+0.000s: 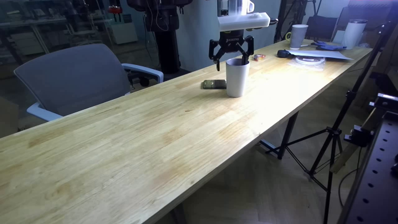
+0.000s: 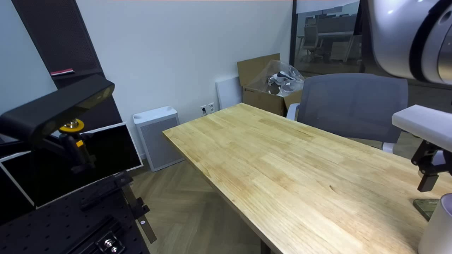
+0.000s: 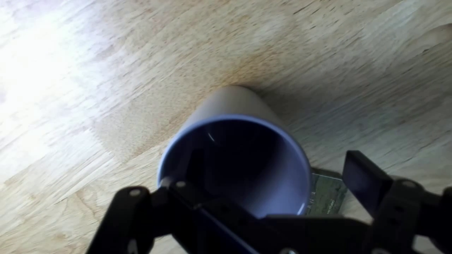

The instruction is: Move the mug to the left side of the table

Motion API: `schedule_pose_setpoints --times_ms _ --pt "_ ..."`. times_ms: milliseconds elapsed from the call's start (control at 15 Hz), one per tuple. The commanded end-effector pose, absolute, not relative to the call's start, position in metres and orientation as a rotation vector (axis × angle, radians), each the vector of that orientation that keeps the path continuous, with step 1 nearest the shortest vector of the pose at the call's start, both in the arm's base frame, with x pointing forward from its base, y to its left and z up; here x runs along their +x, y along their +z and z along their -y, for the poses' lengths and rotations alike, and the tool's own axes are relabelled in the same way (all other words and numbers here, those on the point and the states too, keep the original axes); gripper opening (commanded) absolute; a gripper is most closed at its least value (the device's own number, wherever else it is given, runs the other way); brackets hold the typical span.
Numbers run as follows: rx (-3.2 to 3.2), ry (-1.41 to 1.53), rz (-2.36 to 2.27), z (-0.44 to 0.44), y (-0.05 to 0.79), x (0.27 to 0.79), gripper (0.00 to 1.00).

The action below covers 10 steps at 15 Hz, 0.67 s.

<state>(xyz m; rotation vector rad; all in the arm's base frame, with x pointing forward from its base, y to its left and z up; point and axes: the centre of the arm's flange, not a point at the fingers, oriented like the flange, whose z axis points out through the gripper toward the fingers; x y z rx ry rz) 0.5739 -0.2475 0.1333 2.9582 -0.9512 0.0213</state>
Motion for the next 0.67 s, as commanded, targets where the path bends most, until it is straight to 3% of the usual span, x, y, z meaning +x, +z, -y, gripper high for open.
schedule_pose_setpoints --times_ms 0,133,200,267,600 --pt "2.946 0.043 0.971 0.252 0.130 0.582 1.00" --pt "2.942 0.041 0.967 0.252 0.128 0.582 1.00" --pt "2.938 0.043 0.965 0.252 0.127 0.582 0.75" --pt "2.936 0.044 0.967 0.252 0.126 0.583 0.74" --pt "2.920 0.043 0.994 0.262 0.128 0.581 0.39"
